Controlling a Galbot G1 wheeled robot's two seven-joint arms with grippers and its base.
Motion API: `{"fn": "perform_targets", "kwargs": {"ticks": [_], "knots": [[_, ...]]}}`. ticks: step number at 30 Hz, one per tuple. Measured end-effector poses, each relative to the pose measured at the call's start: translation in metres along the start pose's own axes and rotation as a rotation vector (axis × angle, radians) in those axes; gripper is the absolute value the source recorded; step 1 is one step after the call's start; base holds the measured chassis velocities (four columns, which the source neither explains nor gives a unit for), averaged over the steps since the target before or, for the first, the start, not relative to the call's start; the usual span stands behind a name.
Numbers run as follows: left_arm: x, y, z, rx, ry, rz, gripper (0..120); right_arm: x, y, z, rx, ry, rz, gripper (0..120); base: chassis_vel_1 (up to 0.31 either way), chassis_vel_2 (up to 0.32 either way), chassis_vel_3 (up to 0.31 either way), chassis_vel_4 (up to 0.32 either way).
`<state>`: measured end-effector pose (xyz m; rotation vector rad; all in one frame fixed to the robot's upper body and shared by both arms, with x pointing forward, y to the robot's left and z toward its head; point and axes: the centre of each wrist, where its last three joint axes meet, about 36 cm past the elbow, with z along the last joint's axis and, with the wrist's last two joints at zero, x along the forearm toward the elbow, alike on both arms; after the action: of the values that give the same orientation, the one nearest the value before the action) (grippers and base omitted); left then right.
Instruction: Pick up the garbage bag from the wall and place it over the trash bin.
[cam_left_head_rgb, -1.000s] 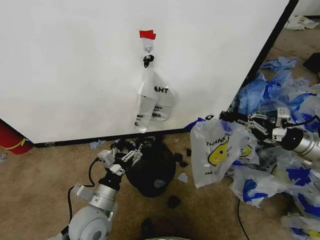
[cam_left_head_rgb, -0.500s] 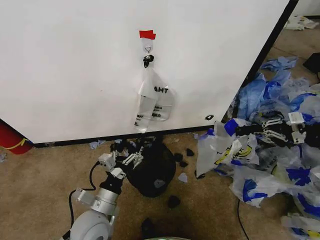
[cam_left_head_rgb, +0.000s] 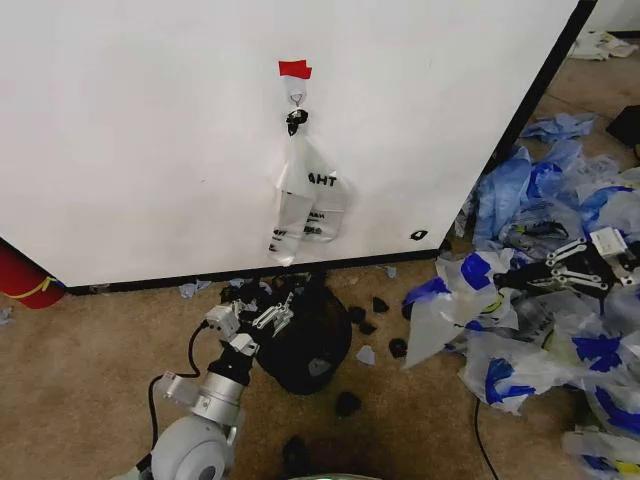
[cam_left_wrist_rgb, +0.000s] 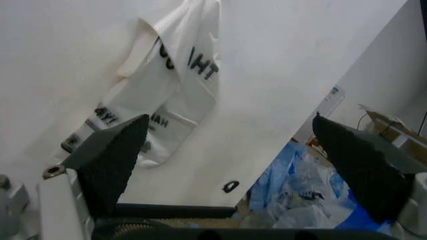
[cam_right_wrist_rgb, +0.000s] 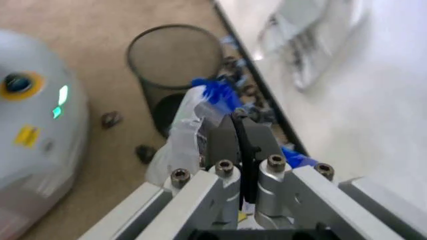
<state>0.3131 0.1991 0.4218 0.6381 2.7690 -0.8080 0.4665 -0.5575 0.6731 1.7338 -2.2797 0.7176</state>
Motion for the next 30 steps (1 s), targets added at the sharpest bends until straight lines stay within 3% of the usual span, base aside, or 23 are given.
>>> {"fn": "perform_targets", "kwargs": {"ticks": [3,7,12,15,22,30], "knots": [[-0.003,-0.001,0.001,0.003,-0.002,0.001,97,0.001,0.002,0.008,-0.04,-0.032,0.047,0,0.0,0.0,0.0,0.0],[-0.009,-0.002,0.005,0.008,-0.001,0.0,97,0.0,0.008,0.023,-0.116,-0.143,0.227,0,0.0,0.0,0.0,0.0],[-0.01,-0.002,0.006,0.009,0.002,-0.002,97,-0.041,0.019,0.003,-0.176,-0.312,0.355,0,0.0,0.0,0.0,0.0],[-0.01,-0.002,0.006,0.01,0.003,-0.004,97,-0.057,0.022,-0.015,-0.175,-0.355,0.342,0,0.0,0.0,0.0,0.0],[-0.007,-0.001,0.001,0.006,-0.007,-0.021,97,-0.095,0.036,-0.067,-0.14,-0.439,0.17,0,0.0,0.0,0.0,0.0],[-0.005,0.002,-0.002,-0.007,-0.005,-0.026,97,-0.097,0.039,-0.071,-0.124,-0.447,0.093,0,0.0,0.0,0.0,0.0]]}}
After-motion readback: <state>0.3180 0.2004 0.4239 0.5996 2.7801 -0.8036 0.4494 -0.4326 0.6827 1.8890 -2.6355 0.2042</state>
